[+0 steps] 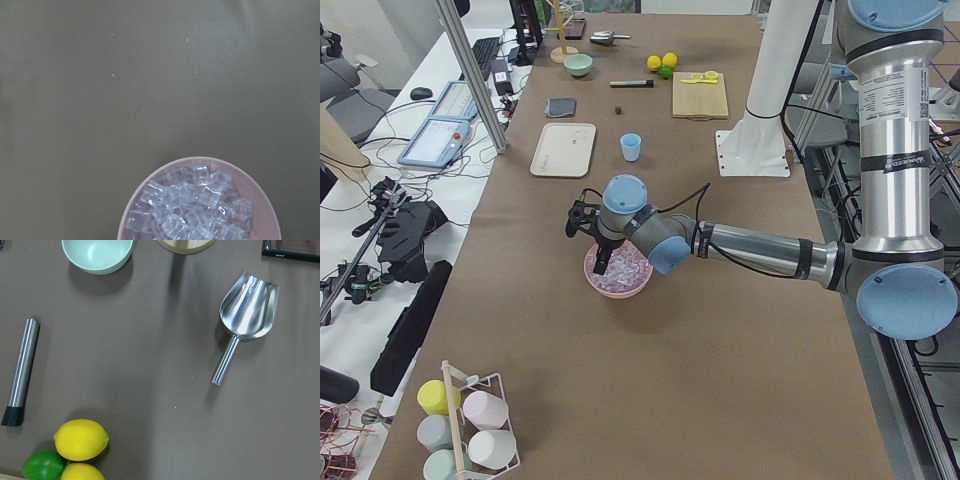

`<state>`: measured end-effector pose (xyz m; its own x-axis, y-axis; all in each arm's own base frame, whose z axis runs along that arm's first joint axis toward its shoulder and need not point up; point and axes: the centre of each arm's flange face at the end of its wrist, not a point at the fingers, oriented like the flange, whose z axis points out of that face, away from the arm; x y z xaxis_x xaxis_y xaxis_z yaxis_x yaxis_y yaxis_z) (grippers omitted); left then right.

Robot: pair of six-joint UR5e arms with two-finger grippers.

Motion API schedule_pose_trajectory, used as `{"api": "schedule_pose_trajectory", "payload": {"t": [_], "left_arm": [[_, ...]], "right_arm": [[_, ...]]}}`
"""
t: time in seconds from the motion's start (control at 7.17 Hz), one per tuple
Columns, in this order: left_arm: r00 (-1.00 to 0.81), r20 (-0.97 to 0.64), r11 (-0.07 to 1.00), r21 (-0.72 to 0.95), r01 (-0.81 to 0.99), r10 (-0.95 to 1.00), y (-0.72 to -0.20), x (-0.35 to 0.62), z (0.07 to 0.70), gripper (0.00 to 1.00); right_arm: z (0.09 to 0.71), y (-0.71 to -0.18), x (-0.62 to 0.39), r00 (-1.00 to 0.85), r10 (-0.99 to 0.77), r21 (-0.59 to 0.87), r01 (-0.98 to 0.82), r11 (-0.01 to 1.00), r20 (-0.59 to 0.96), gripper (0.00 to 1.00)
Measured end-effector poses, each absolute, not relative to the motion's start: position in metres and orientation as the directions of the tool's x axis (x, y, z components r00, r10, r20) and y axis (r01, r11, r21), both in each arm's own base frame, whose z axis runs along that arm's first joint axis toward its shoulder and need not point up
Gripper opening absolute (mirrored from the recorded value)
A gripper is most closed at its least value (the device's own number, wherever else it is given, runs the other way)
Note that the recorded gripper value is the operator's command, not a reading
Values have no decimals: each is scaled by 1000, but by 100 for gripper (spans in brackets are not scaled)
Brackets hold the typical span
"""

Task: Mash ice and strawberries in cup
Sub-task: 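Lower the left gripper into the pink bowl of ice cubes, then close the left gripper on an ice cube in the pink bowl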

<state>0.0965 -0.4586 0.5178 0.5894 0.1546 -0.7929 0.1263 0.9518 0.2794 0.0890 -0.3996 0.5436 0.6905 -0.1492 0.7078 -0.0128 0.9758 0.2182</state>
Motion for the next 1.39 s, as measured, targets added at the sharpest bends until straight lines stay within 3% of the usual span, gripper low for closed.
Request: {"api": "schedule_pose_trajectory", "payload": {"t": [0.56,1.39], "left_arm": [[649,-744,962,266,65,161,-438,172,538,98],[632,-769,974,206,99,99,-432,188,574,98]], "right_arm": [[545,-399,89,690,-145,213,-14,977,709,100],[546,-399,89,690,-144,212,-14,977,709,100]]}}
